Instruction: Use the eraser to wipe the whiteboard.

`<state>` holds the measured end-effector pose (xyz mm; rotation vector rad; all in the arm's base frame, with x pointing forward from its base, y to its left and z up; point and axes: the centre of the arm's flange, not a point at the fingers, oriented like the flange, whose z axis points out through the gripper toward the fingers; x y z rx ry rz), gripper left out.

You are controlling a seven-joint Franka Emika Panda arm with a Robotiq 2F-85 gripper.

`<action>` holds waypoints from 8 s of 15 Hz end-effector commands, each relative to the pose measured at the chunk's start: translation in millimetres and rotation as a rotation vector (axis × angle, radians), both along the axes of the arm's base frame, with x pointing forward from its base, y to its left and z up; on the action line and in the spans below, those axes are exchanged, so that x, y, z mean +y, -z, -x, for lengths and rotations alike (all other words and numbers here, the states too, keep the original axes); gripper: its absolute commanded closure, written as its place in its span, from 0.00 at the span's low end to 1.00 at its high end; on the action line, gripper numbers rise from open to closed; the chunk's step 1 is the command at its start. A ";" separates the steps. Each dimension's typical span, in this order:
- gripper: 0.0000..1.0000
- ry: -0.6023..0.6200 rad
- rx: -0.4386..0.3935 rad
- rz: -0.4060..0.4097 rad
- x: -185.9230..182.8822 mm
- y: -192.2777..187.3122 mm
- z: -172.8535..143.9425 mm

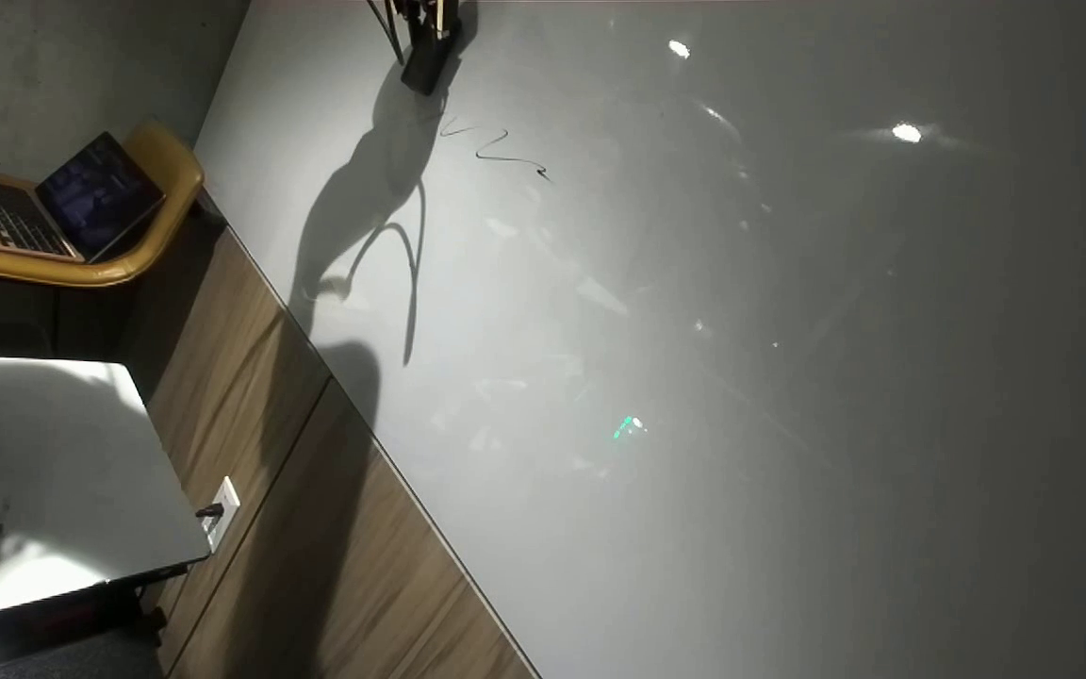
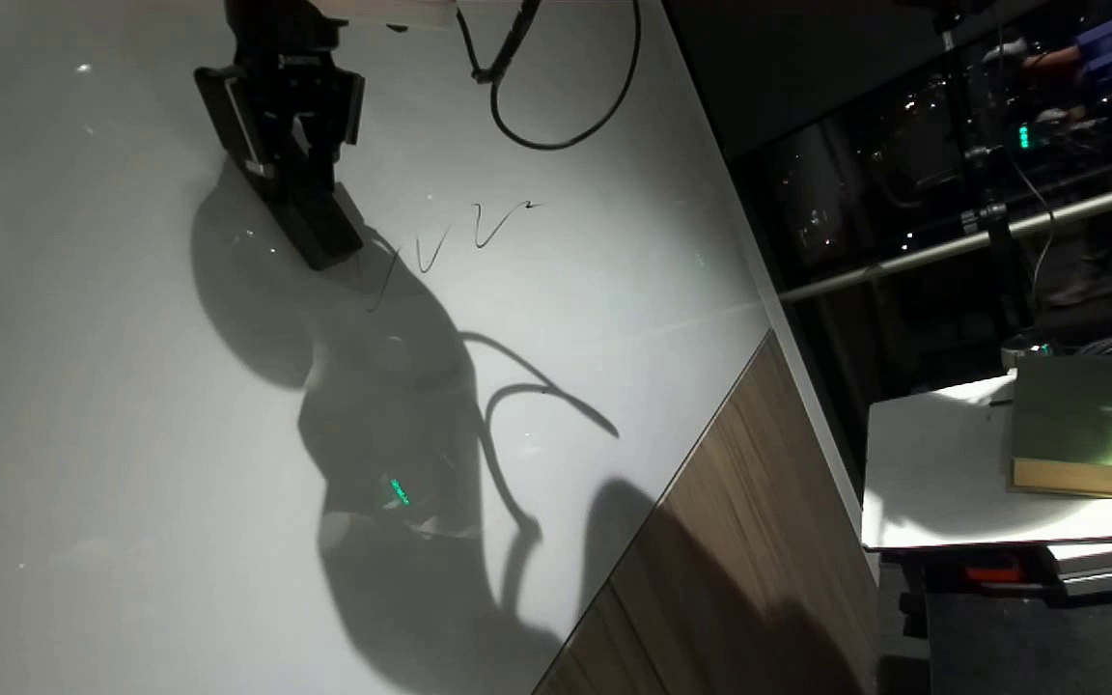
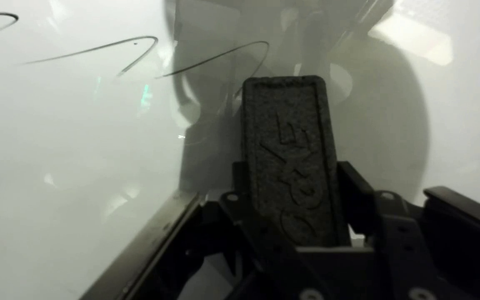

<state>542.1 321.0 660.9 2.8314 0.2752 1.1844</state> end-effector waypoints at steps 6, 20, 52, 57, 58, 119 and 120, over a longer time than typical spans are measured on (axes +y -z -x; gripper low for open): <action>0.71 0.026 -0.054 0.020 -33.4 -0.4 -43.0; 0.71 0.031 -0.074 0.024 -16.9 59.5 -8.4; 0.71 0.297 -0.016 0.124 -178.5 103.2 -50.4; 0.71 0.391 -0.002 0.153 -239.2 111.5 -55.9; 0.71 0.415 -0.001 0.155 -252.4 111.2 -56.9; 0.71 0.039 0.034 -0.050 8.5 2.7 -25.0; 0.71 0.038 0.018 -0.053 7.8 -8.9 -23.8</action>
